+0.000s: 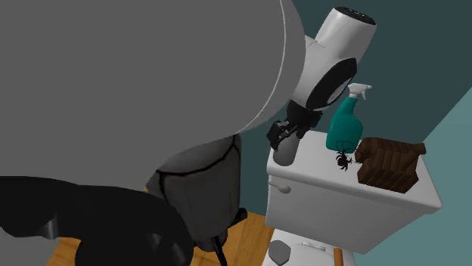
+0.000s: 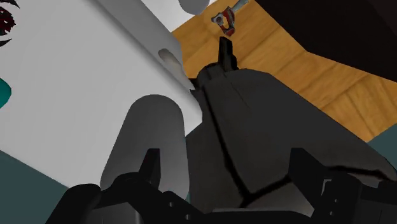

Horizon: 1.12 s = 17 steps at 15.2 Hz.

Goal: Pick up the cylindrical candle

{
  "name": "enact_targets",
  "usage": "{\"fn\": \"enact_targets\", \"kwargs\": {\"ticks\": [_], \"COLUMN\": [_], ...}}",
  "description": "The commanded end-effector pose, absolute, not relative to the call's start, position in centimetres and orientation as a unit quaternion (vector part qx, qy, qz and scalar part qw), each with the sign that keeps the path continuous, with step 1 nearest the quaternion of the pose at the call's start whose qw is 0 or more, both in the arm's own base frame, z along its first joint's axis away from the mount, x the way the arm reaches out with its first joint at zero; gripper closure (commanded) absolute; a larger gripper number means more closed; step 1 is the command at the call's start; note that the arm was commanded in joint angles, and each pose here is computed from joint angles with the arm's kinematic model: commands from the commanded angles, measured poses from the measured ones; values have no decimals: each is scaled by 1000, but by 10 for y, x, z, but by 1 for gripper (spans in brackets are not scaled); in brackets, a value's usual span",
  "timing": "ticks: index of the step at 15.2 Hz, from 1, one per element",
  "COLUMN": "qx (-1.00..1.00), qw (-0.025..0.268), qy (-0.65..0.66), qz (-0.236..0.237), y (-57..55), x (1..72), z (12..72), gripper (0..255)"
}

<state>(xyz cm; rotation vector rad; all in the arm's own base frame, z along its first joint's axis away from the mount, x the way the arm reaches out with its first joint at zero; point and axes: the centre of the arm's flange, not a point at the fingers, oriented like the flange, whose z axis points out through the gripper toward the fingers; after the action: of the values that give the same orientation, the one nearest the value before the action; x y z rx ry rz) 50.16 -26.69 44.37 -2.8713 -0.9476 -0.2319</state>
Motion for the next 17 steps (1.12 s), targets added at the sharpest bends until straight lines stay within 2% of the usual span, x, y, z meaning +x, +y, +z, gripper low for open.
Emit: {"fn": "enact_targets", "kwargs": {"ticks": [1,5,14,15,17], "qx": [-938,-927,-927,-927,-927], "qw": [59,66,66,66,66], "qy": [-331,-360,-360,-360,-360], "qz": [-79,-82,-82,-82,-82], "y": [-285,-310,-310,-311,-311], "x": [522,557,557,557,557], "z": [431,413,373,373,373], "gripper": [0,0,0,255,255]}}
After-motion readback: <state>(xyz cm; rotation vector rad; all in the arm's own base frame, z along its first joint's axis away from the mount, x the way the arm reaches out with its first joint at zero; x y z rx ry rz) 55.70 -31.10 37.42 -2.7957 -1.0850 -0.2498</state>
